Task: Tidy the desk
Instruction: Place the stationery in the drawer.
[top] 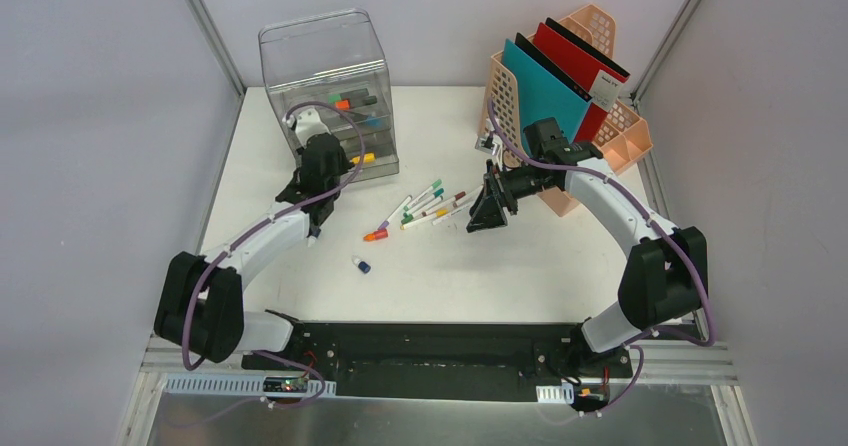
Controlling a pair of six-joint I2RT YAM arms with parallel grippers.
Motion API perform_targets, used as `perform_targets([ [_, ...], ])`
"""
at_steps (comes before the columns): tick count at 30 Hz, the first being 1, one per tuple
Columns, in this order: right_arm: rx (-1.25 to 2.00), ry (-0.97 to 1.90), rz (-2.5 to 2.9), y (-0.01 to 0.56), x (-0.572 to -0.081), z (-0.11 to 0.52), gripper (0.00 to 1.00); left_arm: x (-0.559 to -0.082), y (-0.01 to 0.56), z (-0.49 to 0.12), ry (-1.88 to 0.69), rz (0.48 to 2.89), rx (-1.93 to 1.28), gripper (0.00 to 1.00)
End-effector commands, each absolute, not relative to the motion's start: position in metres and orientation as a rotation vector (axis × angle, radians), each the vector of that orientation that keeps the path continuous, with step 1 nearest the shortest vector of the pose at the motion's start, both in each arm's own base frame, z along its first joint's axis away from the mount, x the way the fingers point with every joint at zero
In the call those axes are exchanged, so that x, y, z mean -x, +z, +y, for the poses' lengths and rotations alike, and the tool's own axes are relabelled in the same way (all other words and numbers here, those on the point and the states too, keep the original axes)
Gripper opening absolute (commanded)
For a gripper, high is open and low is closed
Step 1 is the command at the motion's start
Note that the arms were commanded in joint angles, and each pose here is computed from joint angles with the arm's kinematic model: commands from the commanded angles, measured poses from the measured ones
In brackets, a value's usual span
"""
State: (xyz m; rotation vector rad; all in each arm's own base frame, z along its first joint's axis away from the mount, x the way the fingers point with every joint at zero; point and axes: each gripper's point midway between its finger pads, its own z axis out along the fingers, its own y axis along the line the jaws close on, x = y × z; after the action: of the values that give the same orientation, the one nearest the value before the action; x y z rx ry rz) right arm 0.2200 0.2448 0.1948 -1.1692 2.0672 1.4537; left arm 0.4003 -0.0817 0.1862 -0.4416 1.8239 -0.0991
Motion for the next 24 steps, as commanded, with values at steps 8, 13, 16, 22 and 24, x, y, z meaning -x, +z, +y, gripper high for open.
perform_targets([
  [8, 1.220, 1.408, 1.997, 0.206, -0.218, 0.245, 0.76, -0.441, 0.195, -0.084, -0.067, 1.803, 0.438, 0.37],
  [13, 1.223, 1.402, 1.996, 0.206, -0.219, 0.245, 0.76, -0.436, 0.202, -0.090, -0.102, 1.807, 0.393, 0.58],
  [16, 1.227, 1.398, 2.000, 0.205, -0.219, 0.245, 0.76, -0.428, 0.212, -0.101, -0.188, 1.800, 0.338, 0.66],
  [22, 1.234, 1.383, 1.998, 0.206, -0.219, 0.244, 0.76, -0.396, 0.219, -0.141, -0.444, 1.830, 0.132, 0.72],
  [24, 1.235, 1.379, 1.997, 0.206, -0.219, 0.243, 0.76, -0.382, 0.218, -0.153, -0.523, 1.839, 0.073, 0.72],
])
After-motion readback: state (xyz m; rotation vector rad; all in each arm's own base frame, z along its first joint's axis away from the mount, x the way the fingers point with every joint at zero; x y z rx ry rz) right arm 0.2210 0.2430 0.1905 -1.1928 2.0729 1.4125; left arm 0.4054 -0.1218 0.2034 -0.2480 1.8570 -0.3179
